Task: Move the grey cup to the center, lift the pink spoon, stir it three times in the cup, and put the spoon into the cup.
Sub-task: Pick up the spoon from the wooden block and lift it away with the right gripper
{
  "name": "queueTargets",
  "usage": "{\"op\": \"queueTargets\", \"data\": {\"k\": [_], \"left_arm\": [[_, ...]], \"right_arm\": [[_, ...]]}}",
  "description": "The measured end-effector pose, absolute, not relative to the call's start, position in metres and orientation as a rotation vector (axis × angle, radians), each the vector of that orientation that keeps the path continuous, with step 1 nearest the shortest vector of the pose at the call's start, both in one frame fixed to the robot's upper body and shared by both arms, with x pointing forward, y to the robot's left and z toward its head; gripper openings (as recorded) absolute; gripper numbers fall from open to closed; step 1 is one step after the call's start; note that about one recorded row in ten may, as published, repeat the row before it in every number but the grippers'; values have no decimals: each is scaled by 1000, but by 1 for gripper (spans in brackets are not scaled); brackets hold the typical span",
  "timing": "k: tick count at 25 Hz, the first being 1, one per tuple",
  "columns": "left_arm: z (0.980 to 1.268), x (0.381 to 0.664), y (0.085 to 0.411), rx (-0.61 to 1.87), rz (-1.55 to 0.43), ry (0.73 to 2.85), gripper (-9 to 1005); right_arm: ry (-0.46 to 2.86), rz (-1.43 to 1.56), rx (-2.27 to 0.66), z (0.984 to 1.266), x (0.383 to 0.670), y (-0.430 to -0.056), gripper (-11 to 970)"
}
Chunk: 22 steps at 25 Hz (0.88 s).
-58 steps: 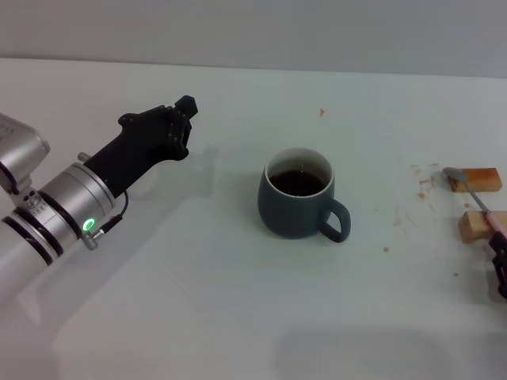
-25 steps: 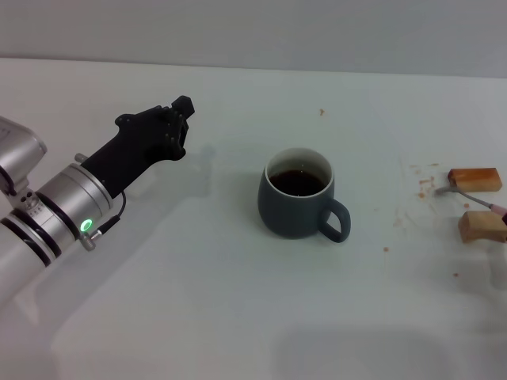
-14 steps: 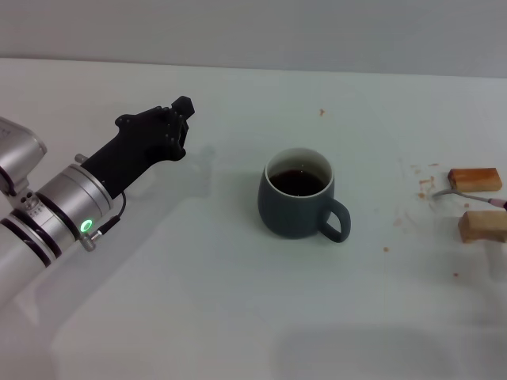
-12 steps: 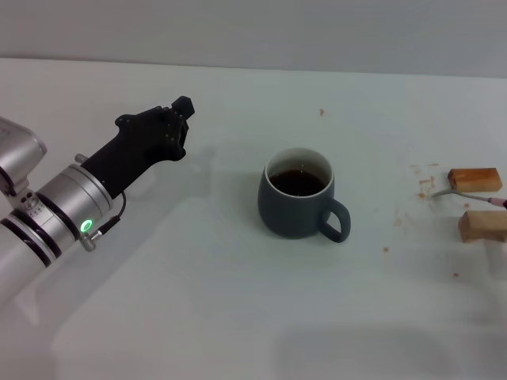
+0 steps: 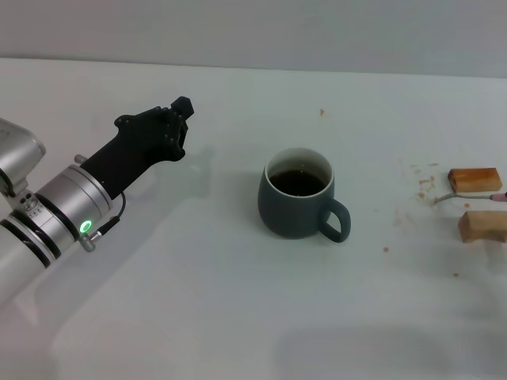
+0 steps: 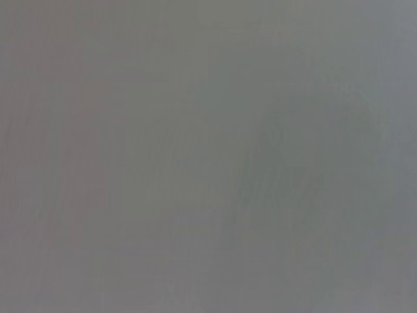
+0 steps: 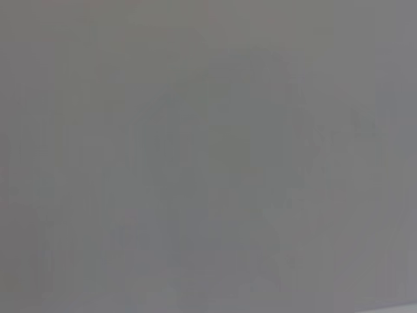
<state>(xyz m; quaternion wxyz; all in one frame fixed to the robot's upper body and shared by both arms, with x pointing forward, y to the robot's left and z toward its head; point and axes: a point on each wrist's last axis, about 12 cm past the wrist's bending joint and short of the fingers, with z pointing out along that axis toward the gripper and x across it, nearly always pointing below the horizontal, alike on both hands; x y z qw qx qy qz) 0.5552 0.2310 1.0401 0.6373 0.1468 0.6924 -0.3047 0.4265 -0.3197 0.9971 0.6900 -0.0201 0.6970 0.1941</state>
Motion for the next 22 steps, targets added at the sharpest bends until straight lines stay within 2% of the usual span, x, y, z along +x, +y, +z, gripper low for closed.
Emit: {"op": "queueTargets", "data": {"k": [22], "left_arm": [[1039, 554, 231, 331, -696, 1582, 0]], "right_arm": [[1537, 580, -36, 1018, 469, -325, 117]]}}
